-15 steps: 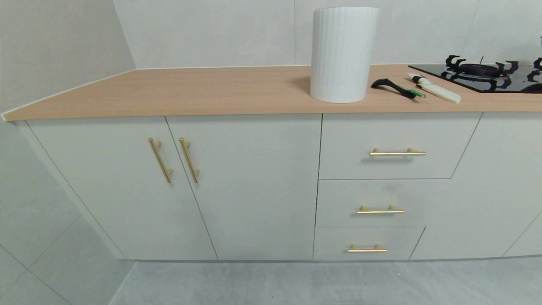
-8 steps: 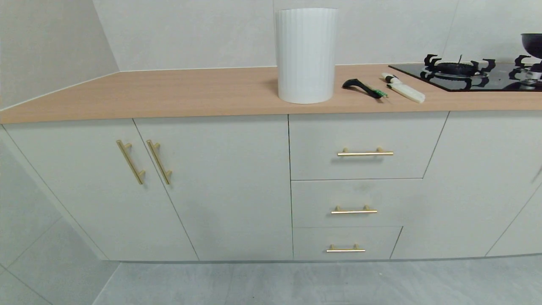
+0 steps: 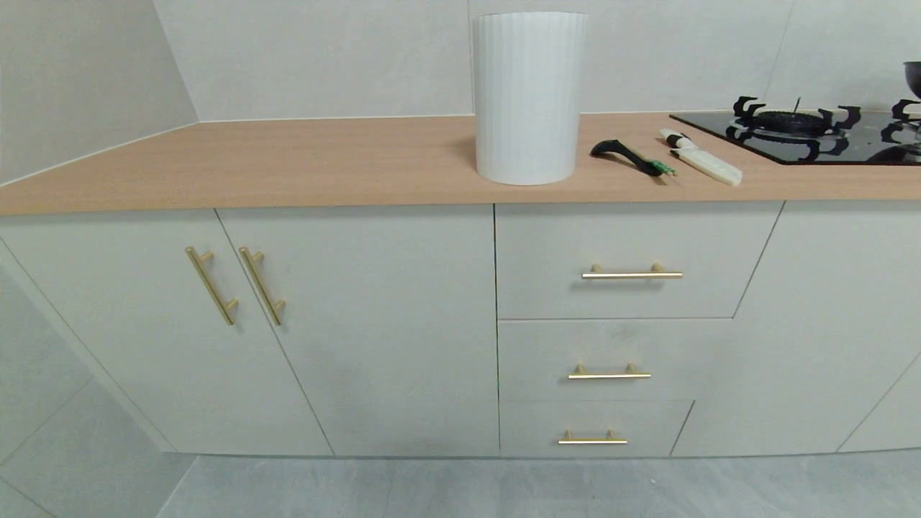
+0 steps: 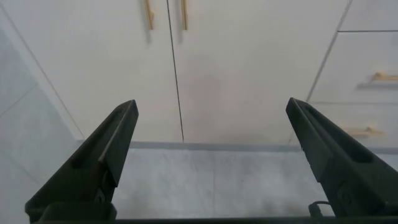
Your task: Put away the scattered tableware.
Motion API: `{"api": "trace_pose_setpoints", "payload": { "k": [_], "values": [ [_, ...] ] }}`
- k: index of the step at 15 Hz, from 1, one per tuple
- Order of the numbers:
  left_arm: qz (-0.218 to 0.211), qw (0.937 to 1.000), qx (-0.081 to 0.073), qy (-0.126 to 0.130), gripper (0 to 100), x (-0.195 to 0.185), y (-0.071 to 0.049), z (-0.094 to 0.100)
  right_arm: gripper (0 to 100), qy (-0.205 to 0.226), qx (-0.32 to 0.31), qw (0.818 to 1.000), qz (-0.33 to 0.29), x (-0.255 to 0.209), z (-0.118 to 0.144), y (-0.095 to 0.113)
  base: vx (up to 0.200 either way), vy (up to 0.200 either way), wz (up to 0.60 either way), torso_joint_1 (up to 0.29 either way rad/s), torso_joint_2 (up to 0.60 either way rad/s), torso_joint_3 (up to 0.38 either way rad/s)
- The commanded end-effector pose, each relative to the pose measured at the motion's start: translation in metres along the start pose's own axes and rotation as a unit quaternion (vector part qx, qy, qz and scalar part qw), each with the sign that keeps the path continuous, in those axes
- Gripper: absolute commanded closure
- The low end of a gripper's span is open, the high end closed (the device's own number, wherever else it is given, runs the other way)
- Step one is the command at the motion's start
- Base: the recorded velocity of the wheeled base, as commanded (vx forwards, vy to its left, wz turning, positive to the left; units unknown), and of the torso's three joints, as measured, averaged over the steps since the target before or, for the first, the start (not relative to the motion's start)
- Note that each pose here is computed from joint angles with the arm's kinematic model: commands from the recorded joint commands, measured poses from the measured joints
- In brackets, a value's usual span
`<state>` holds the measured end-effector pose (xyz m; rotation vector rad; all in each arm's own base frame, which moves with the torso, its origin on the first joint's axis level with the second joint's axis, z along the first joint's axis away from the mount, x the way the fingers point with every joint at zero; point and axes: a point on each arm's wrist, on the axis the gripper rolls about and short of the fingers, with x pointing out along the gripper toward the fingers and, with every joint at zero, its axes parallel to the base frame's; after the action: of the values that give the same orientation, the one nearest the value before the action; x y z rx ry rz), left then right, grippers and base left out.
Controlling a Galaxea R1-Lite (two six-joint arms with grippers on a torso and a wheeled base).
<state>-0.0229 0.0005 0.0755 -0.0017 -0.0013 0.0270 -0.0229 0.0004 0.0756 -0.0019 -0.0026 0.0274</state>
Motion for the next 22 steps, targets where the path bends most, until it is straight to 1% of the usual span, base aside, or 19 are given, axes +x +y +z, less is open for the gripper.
{"api": "trace_pose_setpoints", "payload": {
  "k": [1, 3, 10, 13, 14, 15, 16, 17, 19, 20, 21, 22],
  "values": [
    [0.000, 1.0000, 0.000, 0.001, 0, 0.000, 0.000, 0.000, 0, 0.001, 0.000, 1.000, 0.000, 0.000, 0.000, 0.000, 0.200, 0.000, 0.00, -0.002, 0.00, -0.002],
    [0.000, 1.0000, 0.000, 0.001, 0, 0.000, 0.000, 0.000, 0, 0.001, -0.001, 1.000, 0.000, 0.000, 0.000, 0.000, 0.200, 0.000, 0.00, 0.002, 0.00, 0.009],
    [0.000, 1.0000, 0.000, 0.001, 0, 0.000, 0.000, 0.000, 0, 0.001, -0.002, 1.000, 0.000, 0.000, 0.000, 0.000, 0.000, 0.000, 0.00, 0.000, 0.00, 0.000],
    [0.000, 1.0000, 0.000, 0.001, 0, 0.000, 0.000, 0.000, 0, -0.001, -0.013, 1.000, 0.000, 0.000, 0.001, 0.000, 0.000, 0.000, 0.00, 0.000, 0.00, 0.000],
    [0.000, 1.0000, 0.000, 0.001, 0, 0.000, 0.000, 0.000, 0, -0.024, -0.012, 1.000, 0.001, -0.003, 0.014, 0.000, 0.000, 0.000, 0.00, 0.000, 0.00, 0.000],
    [0.000, 1.0000, 0.000, 0.001, 0, 0.000, 0.000, 0.000, 0, -0.042, -0.008, 0.999, 0.005, -0.007, 0.033, 0.000, 0.000, 0.000, 0.00, 0.000, 0.00, 0.000],
    [0.000, 1.0000, 0.000, 0.001, 0, 0.000, 0.000, 0.000, 0, -0.017, -0.007, 1.000, 0.020, -0.003, 0.039, 0.000, 0.000, 0.000, 0.00, 0.000, 0.00, 0.000],
    [0.000, 1.0000, 0.000, 0.001, 0, 0.000, 0.000, 0.000, 0, 0.021, -0.008, 0.999, 0.039, 0.007, 0.043, 0.000, 0.000, 0.000, 0.00, 0.000, 0.00, 0.000],
    [0.000, 1.0000, 0.000, 0.001, 0, 0.000, 0.000, 0.000, 0, 0.125, 0.002, 0.988, 0.088, 0.034, 0.049, 0.003, 0.000, 0.000, 0.00, 0.000, 0.00, 0.000],
    [0.000, 1.0000, 0.000, 0.001, 0, 0.000, 0.000, 0.000, 0, 0.156, 0.004, 0.983, 0.095, 0.044, 0.051, 0.003, 0.000, 0.000, 0.00, 0.000, 0.00, 0.000],
    [0.000, 1.0000, 0.000, 0.001, 0, 0.000, 0.000, 0.000, 0, 0.219, 0.007, 0.968, 0.125, 0.069, 0.060, 0.006, 0.000, 0.000, 0.00, 0.000, 0.00, 0.000],
    [0.000, 1.0000, 0.000, 0.001, 0, 0.000, 0.000, 0.000, 0, 0.254, 0.005, 0.955, 0.151, 0.088, 0.067, 0.010, 0.000, 0.000, 0.00, 0.000, 0.00, 0.000]
  ]
}}
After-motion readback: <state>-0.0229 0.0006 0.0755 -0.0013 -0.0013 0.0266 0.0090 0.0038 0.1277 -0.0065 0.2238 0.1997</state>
